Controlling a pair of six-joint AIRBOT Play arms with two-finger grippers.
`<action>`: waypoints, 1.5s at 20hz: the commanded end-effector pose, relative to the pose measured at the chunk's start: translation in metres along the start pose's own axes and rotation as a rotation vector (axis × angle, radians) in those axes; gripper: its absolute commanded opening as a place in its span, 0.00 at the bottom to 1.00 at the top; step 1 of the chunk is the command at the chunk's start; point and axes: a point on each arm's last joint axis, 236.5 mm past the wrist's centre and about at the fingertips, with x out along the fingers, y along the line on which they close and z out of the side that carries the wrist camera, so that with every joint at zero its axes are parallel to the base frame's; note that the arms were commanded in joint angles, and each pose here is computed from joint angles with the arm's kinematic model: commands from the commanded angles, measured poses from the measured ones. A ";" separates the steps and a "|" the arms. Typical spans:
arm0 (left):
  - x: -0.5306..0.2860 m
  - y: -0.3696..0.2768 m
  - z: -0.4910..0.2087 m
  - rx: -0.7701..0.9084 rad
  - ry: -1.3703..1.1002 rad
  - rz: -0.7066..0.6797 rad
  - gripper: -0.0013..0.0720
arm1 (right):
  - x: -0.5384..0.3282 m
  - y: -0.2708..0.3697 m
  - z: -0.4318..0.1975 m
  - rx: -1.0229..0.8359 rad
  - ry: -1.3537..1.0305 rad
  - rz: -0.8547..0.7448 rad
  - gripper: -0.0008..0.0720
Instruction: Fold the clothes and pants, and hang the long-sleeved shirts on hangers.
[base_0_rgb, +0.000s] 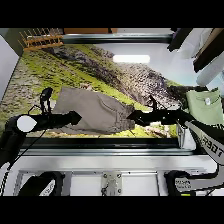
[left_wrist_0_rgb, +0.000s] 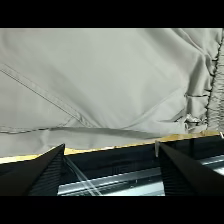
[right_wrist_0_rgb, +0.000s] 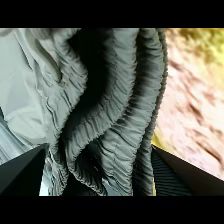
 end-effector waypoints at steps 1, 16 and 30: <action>0.000 0.000 0.000 0.000 0.001 0.000 0.86 | 0.013 0.014 0.000 -0.014 -0.013 0.035 0.99; 0.001 0.000 -0.001 -0.001 0.004 0.001 0.86 | 0.043 0.039 0.004 -0.163 -0.040 -0.020 0.05; 0.001 0.000 -0.001 -0.001 0.003 0.001 0.86 | -0.412 0.059 0.165 0.044 -0.934 -0.422 0.05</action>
